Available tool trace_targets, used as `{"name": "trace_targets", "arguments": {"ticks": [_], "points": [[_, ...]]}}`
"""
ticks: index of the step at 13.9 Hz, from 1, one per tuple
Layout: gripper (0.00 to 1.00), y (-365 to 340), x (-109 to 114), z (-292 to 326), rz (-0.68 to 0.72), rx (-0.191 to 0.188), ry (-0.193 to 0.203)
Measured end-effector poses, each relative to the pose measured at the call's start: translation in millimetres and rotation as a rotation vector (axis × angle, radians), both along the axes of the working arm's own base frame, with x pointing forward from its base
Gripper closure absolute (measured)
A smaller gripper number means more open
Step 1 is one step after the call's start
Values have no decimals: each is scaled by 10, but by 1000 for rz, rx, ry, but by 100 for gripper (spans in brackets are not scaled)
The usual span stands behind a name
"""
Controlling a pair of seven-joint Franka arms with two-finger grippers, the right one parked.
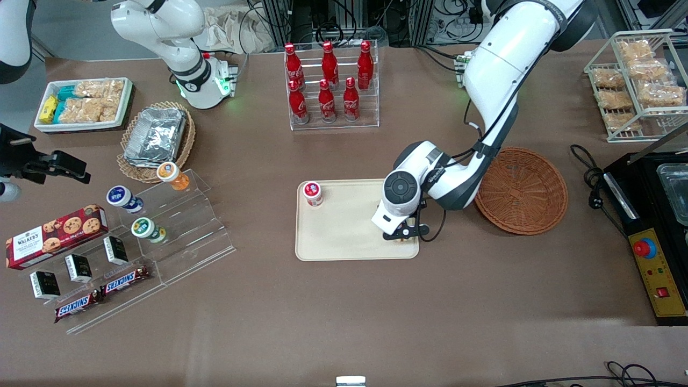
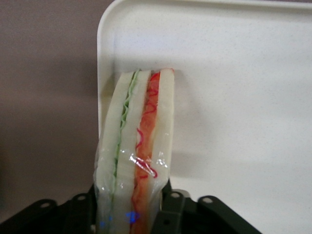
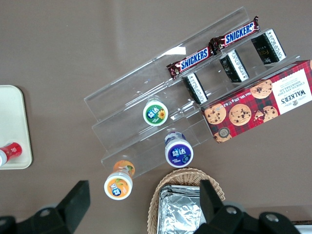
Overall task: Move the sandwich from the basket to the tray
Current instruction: 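Lower the sandwich onto the tray and open the left gripper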
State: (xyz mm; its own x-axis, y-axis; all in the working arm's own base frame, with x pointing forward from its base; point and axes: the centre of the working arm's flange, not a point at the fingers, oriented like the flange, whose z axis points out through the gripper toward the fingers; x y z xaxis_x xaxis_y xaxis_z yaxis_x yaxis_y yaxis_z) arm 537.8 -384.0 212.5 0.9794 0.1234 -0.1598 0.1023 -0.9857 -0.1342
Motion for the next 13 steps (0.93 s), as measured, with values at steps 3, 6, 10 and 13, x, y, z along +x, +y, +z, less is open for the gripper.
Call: {"name": "trace_targets", "arguments": {"ticks": [3,6,10,13], "points": [[13,-11,29,38,2,-5,-8],[0,-29,90,169,6,-11,-23],[0,23,156,746,14,16,-42],[0,65,148,1307,31,2,-83]]}}
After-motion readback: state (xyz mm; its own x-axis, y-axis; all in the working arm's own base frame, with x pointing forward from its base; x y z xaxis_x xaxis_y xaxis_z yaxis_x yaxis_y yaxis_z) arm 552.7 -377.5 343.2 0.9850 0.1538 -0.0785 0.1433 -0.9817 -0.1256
